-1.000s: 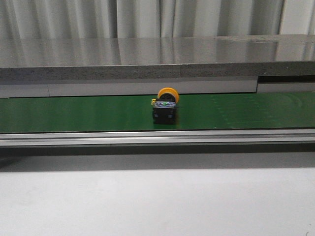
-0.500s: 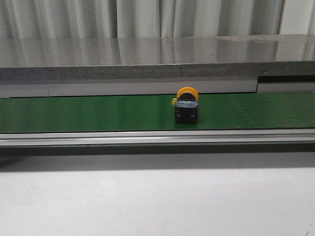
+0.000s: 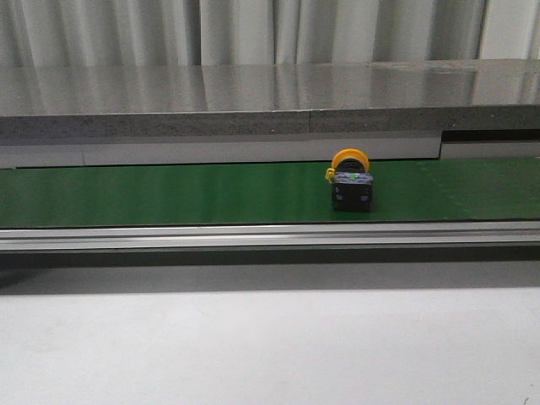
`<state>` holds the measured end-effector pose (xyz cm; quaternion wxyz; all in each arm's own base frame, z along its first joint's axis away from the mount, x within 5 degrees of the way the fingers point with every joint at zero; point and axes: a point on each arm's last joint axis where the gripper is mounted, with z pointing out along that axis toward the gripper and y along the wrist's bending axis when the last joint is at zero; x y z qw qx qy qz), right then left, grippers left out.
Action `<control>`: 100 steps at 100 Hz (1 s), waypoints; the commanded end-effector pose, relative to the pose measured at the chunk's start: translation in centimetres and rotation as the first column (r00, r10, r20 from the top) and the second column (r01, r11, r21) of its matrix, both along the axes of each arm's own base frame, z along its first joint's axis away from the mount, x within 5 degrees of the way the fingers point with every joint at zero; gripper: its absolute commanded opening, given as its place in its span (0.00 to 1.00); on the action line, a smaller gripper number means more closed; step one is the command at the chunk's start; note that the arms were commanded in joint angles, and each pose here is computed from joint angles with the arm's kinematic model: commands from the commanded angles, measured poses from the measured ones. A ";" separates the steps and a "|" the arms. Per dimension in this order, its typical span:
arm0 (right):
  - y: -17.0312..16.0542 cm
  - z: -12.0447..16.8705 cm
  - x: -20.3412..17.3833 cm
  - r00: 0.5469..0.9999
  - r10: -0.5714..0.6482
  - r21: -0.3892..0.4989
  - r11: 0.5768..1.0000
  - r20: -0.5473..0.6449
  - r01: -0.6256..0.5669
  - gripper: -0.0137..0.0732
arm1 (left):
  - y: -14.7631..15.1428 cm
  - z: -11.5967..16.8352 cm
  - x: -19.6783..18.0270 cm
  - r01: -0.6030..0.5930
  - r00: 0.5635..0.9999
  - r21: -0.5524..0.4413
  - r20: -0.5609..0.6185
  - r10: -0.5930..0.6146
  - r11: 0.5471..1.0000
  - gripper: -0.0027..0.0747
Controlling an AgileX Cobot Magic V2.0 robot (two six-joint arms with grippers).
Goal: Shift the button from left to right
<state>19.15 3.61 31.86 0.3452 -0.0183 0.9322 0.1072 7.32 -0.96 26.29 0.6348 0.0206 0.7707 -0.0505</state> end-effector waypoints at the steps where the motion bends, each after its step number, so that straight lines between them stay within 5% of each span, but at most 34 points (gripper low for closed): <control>1: -0.1 1.7 0.3 0.995 -0.013 0.015 1.000 0.097 0.012 0.92 | 0.1 1.4 0.1 -0.014 0.996 -0.019 0.082 0.015 1.000 0.01; 36: 0.0 1.7 1.2 0.991 -0.026 0.024 0.999 0.133 0.023 0.88 | 0.1 1.4 0.1 -0.014 0.996 -0.019 0.082 0.015 1.000 0.01; 100: 0.6 -2.1 9.4 0.993 -0.055 -0.008 0.998 0.103 0.056 0.88 | 0.1 1.4 0.1 -0.014 0.996 -0.019 0.082 0.015 1.000 0.01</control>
